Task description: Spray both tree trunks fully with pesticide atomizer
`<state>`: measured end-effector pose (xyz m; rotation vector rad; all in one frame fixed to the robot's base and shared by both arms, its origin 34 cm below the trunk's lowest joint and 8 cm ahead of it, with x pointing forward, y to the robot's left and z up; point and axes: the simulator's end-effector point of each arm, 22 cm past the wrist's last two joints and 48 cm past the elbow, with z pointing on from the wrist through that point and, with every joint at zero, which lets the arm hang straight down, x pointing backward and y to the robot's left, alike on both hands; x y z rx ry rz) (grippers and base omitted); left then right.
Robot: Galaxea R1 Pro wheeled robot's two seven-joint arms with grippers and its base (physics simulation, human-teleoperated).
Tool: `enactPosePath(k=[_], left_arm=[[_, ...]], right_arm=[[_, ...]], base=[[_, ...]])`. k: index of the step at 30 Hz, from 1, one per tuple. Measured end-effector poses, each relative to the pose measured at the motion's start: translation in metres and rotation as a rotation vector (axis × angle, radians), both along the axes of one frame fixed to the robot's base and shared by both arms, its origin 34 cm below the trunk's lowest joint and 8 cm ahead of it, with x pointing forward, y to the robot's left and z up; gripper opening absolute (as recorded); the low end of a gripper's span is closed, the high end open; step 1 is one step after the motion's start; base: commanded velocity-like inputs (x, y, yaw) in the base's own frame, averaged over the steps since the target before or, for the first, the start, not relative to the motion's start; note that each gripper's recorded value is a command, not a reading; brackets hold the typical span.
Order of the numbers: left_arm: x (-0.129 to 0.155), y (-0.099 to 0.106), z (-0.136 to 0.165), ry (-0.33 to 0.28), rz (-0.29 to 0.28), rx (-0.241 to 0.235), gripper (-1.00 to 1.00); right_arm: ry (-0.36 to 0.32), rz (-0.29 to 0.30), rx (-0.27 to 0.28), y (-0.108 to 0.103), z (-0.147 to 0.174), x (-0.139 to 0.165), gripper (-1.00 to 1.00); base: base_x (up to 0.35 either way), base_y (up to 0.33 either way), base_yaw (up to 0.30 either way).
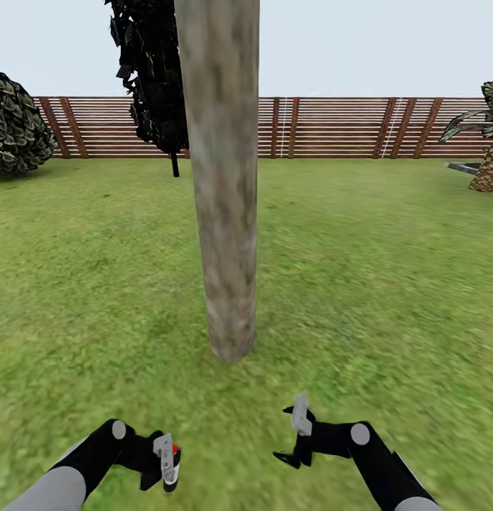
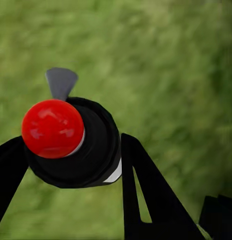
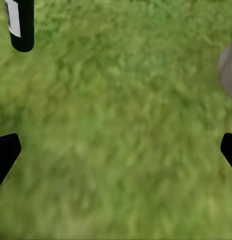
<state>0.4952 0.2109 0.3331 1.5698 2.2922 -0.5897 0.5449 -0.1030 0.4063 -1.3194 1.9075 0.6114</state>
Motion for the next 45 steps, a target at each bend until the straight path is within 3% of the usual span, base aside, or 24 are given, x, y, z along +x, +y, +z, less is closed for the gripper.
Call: enactPosePath(k=[1, 3, 5, 10, 14, 25, 45], left_arm=[[-0.001, -0.003, 0.0, 0.005, -0.008, -0.005, -1.0], [-0.01, -0.016, 0.001, 0.027, -0.05, -0.014, -1.0], [-0.016, -0.02, 0.0, 0.044, -0.085, -0.007, -1.0], [-0.023, -0.023, -0.003, 0.069, -0.109, 0.013, -1.0], [-0.025, -0.038, -0.001, 0.07, -0.12, -0.006, -1.0], [-0.035, -0.081, 0.006, 0.083, -0.208, -0.056, -1.0], [-0.027, -0.138, 0.022, 0.041, -0.237, -0.13, -1.0]], right_arm=[[0.008, 0.027, 0.005, 0.008, 0.0, -0.005, -1.0], [0.021, 0.104, 0.006, 0.028, 0.0, -0.02, -1.0], [0.025, 0.146, 0.004, 0.039, 0.0, -0.028, -1.0], [0.028, 0.185, 0.024, 0.062, 0.004, -0.035, -1.0], [0.024, 0.193, 0.044, 0.076, 0.009, -0.036, -1.0], [0.02, 0.194, 0.048, 0.08, 0.011, -0.035, -1.0], [0.017, 0.196, 0.057, 0.085, 0.013, -0.035, -1.0]], base=[[0.0, 0.0, 0.0], [0.0, 0.0, 0.0], [0.0, 0.0, 0.0], [0.0, 0.0, 0.0], [0.0, 0.0, 0.0], [0.0, 0.0, 0.0], [0.0, 0.0, 0.0]])
